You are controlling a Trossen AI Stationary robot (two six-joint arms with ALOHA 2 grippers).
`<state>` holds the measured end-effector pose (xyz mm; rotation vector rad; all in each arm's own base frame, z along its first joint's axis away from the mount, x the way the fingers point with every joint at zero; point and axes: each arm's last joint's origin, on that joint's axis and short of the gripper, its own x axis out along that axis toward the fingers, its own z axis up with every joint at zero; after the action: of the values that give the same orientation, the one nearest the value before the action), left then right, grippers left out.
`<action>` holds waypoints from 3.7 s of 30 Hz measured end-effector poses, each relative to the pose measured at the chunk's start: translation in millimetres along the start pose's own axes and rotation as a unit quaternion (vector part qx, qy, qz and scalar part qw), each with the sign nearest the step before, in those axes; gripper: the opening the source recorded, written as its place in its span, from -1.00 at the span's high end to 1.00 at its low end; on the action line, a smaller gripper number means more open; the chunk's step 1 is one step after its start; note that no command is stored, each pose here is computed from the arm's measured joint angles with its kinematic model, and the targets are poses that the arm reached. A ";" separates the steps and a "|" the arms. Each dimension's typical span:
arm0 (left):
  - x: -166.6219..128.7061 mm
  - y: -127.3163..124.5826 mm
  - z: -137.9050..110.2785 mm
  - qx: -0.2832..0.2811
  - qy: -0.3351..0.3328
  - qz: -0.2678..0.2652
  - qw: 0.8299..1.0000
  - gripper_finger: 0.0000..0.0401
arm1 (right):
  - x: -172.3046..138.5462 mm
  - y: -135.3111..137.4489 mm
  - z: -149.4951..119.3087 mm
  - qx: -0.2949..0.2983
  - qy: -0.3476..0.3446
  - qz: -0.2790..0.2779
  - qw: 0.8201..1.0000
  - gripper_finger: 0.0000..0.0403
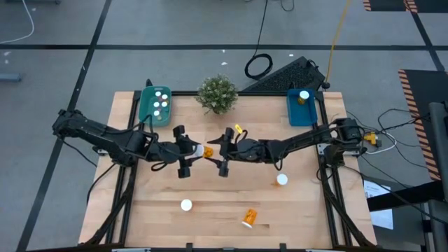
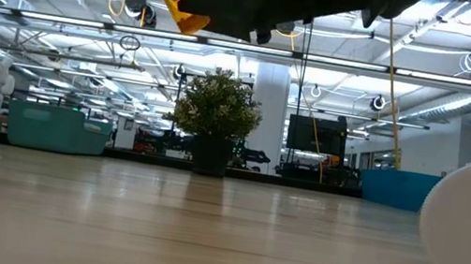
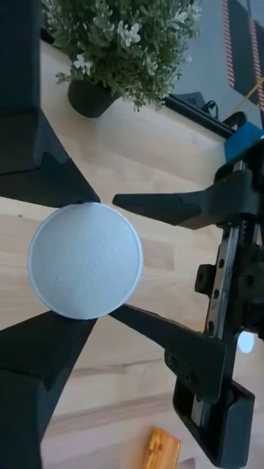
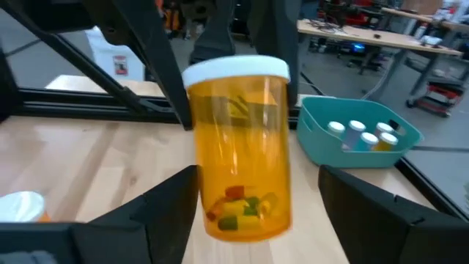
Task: Pick and place medicine bottles into bin by pill shape (circle, oval)
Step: Put the big orange pill bottle into the blue bin
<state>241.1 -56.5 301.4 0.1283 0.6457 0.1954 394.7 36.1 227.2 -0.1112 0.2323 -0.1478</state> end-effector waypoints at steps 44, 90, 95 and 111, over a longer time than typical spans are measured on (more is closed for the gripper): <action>8.3 -0.7 20.2 0.018 -0.093 0.092 0.991 -0.62 | -81.1 -25.4 -12.3 0.022 -0.079 0.052 0.995 0.12; 119.4 12.4 49.7 0.026 -0.302 -0.025 0.953 -0.03 | -111.8 -50.9 -32.6 -0.034 -0.189 0.034 0.981 0.11; 119.7 12.2 49.3 0.032 -0.299 -0.025 0.953 0.05 | -111.8 -51.1 -32.6 -0.035 -0.189 0.032 0.981 0.11; 136.4 30.5 27.2 0.049 -0.172 0.028 0.984 0.01 | -106.6 -53.1 -58.2 0.034 -0.038 -0.022 0.998 -0.48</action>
<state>360.0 1.6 248.7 0.2682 0.3079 0.1911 271.3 -4.5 201.2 -0.0538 0.1496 -0.1947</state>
